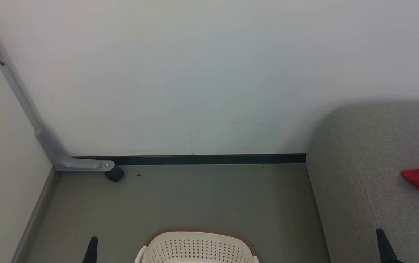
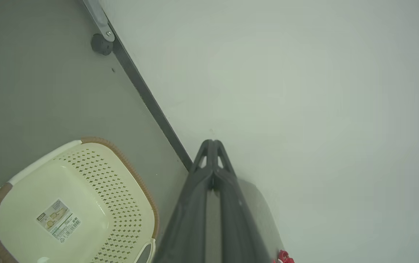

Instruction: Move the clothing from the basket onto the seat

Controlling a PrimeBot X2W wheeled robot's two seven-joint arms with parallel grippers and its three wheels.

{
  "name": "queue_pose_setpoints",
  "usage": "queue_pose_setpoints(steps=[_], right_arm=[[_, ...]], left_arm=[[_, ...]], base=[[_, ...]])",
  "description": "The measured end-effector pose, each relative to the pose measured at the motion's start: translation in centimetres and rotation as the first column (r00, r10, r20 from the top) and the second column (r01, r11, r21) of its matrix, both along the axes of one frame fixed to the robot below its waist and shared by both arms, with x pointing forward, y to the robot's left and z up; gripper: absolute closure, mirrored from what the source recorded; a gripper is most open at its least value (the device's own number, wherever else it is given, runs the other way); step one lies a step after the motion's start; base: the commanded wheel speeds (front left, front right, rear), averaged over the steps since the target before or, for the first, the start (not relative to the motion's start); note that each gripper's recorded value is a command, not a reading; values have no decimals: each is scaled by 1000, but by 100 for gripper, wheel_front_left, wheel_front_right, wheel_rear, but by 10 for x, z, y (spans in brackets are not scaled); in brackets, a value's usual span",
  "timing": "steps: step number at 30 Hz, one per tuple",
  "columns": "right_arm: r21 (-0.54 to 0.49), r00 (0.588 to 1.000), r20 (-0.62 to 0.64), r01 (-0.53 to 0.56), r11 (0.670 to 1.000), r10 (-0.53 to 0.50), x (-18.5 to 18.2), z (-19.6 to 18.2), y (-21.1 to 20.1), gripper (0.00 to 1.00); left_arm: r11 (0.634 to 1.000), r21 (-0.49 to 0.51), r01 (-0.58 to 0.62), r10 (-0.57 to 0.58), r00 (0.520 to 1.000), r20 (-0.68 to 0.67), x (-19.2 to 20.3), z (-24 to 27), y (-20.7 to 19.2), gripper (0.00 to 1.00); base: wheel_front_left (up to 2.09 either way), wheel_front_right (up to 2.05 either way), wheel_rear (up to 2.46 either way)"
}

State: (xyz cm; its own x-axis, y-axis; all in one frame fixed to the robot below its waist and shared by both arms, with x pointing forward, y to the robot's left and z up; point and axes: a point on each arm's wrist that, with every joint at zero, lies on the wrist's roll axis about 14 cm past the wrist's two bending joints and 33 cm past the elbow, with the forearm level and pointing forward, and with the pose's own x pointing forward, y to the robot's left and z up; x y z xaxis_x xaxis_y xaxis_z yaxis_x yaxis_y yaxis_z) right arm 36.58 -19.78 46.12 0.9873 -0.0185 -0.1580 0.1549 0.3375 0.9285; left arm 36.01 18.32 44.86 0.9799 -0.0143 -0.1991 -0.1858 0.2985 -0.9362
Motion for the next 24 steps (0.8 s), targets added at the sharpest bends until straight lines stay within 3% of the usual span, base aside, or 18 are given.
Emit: queue_pose_setpoints(steps=[12, 24], right_arm=[[175, 999, 22, 28, 984, -33, 6, 7, -5, 100], [339, 997, 46, 42, 940, -61, 10, 13, -9, 100]], left_arm=[[989, -149, -17, 23, 999, 37, 9, 12, 3, 100], [958, -286, -23, 45, 996, 71, 14, 22, 7, 100]], base=[[0, 0, 0], [0, 0, 0]])
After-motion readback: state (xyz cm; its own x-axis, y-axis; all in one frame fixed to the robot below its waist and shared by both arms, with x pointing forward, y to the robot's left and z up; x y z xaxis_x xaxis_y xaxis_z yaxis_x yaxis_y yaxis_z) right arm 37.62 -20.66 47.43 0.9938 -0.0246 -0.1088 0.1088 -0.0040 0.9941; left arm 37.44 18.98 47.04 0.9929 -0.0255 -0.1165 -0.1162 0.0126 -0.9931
